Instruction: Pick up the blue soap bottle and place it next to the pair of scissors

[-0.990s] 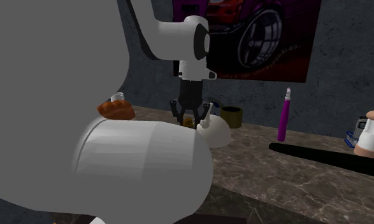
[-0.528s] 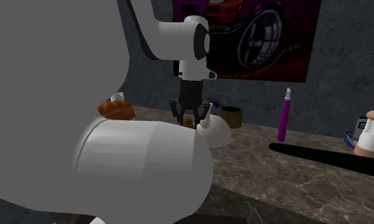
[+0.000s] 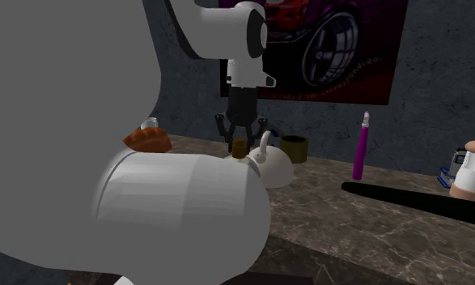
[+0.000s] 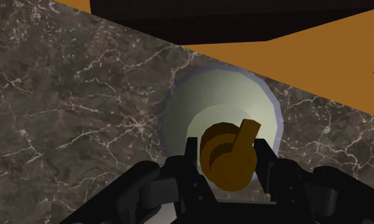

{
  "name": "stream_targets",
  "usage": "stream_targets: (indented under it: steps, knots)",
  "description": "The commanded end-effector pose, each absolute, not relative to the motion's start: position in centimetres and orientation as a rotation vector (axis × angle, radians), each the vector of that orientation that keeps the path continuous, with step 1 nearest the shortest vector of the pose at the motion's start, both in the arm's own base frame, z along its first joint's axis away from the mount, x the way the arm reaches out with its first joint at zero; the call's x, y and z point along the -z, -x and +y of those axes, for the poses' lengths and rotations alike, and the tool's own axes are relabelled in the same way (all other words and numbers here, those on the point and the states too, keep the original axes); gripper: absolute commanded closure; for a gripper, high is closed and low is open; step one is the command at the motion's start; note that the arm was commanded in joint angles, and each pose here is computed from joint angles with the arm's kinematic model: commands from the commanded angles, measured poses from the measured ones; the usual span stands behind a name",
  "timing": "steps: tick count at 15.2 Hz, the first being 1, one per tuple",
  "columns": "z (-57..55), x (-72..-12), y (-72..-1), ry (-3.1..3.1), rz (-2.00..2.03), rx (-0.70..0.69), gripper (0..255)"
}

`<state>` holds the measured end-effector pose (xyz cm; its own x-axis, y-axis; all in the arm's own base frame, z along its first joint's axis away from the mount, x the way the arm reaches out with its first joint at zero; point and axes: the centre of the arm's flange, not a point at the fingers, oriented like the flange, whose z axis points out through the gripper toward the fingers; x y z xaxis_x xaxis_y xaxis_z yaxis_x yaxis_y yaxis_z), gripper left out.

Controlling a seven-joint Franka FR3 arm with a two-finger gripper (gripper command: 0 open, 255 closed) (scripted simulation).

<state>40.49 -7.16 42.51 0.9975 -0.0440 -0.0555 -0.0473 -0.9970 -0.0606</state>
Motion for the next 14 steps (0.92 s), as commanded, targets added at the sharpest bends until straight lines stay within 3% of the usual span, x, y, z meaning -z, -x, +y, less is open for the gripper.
stream_targets:
  steps: [1,14]
  knots:
    - [-7.2,-43.6,-40.5,3.078,0.070,-0.084,255]
    - [-7.2,-50.5,-40.5,3.078,0.070,-0.084,255]
